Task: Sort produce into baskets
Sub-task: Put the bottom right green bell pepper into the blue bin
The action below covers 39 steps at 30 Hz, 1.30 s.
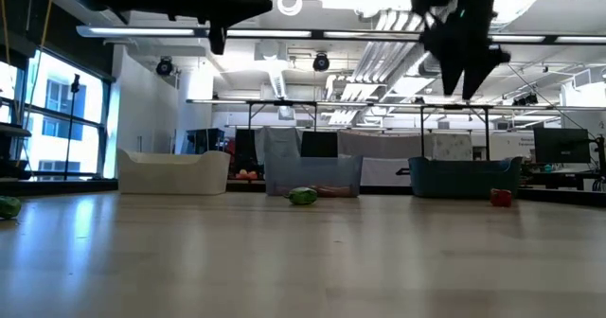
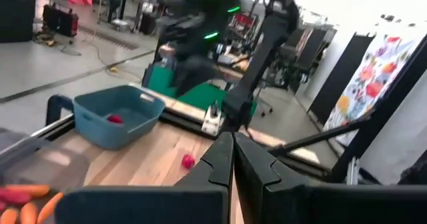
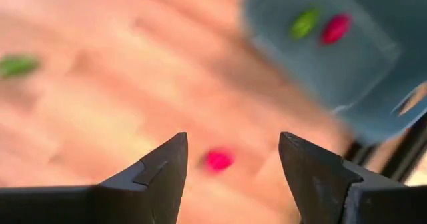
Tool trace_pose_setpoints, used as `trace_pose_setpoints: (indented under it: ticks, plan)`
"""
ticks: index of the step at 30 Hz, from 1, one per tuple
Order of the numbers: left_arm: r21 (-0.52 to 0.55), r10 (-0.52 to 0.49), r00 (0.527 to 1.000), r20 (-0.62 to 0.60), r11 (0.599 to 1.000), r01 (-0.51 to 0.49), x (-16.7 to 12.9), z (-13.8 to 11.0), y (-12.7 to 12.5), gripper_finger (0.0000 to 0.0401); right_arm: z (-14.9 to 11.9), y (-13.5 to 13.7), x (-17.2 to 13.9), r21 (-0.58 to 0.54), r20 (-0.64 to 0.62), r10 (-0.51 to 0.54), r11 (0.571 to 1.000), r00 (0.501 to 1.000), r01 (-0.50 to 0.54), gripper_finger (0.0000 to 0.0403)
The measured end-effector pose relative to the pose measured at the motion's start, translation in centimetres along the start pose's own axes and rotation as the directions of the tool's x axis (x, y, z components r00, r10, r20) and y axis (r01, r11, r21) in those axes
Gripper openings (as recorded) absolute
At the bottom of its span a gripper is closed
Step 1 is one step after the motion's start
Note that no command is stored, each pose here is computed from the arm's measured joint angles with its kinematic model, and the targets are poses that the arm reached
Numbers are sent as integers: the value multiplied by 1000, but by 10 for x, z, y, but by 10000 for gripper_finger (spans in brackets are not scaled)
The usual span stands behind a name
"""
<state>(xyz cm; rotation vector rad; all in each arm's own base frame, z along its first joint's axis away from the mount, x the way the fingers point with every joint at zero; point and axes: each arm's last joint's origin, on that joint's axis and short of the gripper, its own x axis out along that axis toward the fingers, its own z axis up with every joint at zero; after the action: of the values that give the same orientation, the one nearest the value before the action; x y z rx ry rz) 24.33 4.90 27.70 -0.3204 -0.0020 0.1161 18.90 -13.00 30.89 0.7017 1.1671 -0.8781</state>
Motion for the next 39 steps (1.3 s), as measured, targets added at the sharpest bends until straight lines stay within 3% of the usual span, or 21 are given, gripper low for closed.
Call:
trace_pose_setpoints:
  ticks: [10, 15, 20, 24, 27, 39]
  plan:
    - [-1, 35, 993, -110, 999, -36, -11, -4, 0, 0, -123, 88, -48, -154, -95, 199, 965, 975, -211, 223]
    - [-2, 39, 991, -129, 999, -39, -13, -5, 0, 0, -181, 120, -46, -230, -179, 154, 954, 972, -193, 223]
    - [0, 9, 990, -140, 1000, -9, -13, -6, -1, 0, -227, 147, -28, -316, -259, 40, 941, 965, -124, 222]
    - [7, 2, 989, -145, 1000, -1, -13, -6, -1, 0, -245, 166, -6, -372, -275, -30, 925, 961, -78, 222]
    - [8, 0, 989, -146, 1000, 1, -13, -6, -1, 0, -249, 177, 9, -394, -294, -2, 911, 956, -119, 220]
    - [-8, -5, 988, -157, 1000, 3, -13, -7, -1, 0, -266, 161, 77, -326, -467, 126, 896, 875, -303, 220]
